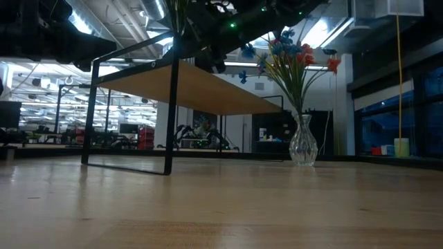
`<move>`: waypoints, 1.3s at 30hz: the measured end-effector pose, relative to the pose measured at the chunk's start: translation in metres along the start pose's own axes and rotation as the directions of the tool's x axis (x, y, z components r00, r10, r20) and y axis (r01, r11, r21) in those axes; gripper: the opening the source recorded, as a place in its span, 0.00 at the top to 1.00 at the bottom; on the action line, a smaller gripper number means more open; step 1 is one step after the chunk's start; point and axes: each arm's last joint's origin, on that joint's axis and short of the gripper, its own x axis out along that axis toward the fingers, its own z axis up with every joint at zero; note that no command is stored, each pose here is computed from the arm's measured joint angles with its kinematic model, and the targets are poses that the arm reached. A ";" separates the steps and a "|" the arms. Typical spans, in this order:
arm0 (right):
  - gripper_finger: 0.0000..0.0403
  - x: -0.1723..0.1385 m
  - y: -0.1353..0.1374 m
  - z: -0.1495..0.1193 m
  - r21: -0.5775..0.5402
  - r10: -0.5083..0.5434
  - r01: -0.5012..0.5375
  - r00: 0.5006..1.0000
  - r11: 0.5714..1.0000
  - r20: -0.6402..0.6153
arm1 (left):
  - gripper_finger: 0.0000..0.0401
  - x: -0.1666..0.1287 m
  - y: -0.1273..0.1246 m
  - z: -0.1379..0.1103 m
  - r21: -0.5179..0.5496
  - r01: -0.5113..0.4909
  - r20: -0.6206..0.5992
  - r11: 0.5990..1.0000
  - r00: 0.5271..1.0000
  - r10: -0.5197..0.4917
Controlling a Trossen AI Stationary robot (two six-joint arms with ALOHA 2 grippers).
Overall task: Pick and place flowers into a vace then onto a shelf
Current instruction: Put the left transparent flower vase with flowers on the shelf, then put the transparent flower vase with flowers on the shelf
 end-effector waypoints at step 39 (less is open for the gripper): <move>0.20 -0.064 -0.001 0.017 -0.074 -0.101 0.086 0.970 0.994 -0.219 | 0.99 0.000 0.000 0.000 0.001 0.001 -0.003 1.000 1.000 -0.001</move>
